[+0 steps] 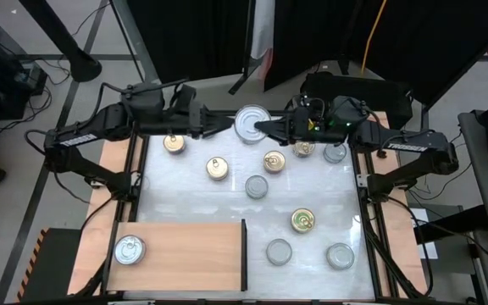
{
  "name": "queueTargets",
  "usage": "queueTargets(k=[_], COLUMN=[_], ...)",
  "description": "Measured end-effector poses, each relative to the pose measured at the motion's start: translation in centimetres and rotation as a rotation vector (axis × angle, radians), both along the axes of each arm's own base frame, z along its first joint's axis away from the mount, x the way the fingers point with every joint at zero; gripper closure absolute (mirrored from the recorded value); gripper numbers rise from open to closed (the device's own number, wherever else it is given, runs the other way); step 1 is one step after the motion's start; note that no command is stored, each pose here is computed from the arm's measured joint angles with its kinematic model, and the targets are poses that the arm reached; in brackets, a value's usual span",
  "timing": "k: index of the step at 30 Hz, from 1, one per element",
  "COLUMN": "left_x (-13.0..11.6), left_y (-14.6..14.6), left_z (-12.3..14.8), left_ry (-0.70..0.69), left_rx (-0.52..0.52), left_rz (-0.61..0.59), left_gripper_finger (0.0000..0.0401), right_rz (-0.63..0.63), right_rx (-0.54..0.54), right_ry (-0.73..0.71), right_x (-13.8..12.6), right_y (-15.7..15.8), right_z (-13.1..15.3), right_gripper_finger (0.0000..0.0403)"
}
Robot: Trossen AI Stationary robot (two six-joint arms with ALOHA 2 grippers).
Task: Stack canned seafood by type on shelf
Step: Stack the red tuna can on top of the other red tuna can on the shelf
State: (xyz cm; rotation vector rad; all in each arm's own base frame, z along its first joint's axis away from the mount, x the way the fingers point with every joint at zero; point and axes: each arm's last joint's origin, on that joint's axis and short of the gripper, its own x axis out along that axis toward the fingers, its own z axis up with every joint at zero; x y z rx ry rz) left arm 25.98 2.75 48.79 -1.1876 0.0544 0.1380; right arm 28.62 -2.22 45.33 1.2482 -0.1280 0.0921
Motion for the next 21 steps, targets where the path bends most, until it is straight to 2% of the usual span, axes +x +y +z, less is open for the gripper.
queueTargets(k=[5, 9, 16, 21], left_x=[-0.1, 0.0, 2.0, 2.0], left_y=[0.0, 0.0, 0.2, 0.1], left_z=[-0.3, -0.1, -0.1, -0.1], left_ry=[0.035, 0.014, -0.069, -0.07], left_rx=[-0.011, -0.017, -0.037, -0.04], left_rz=[0.014, 0.015, -0.01, -0.038], left_gripper_finger=[0.0122, 0.0122, 0.0122, 0.0122], right_rz=[-0.002, -0.011, -0.013, -0.013], right_rx=[0.001, 0.001, 0.029, 0.029], right_ry=[0.01, 0.006, -0.004, -0.015], right_x=[0.1, 0.2, 1.3, 1.5], right_y=[0.0, -0.3, -0.5, -0.5], right_z=[-0.1, -0.2, -0.7, -0.7], right_gripper_finger=[0.0281, 0.0281, 0.0281, 0.0281])
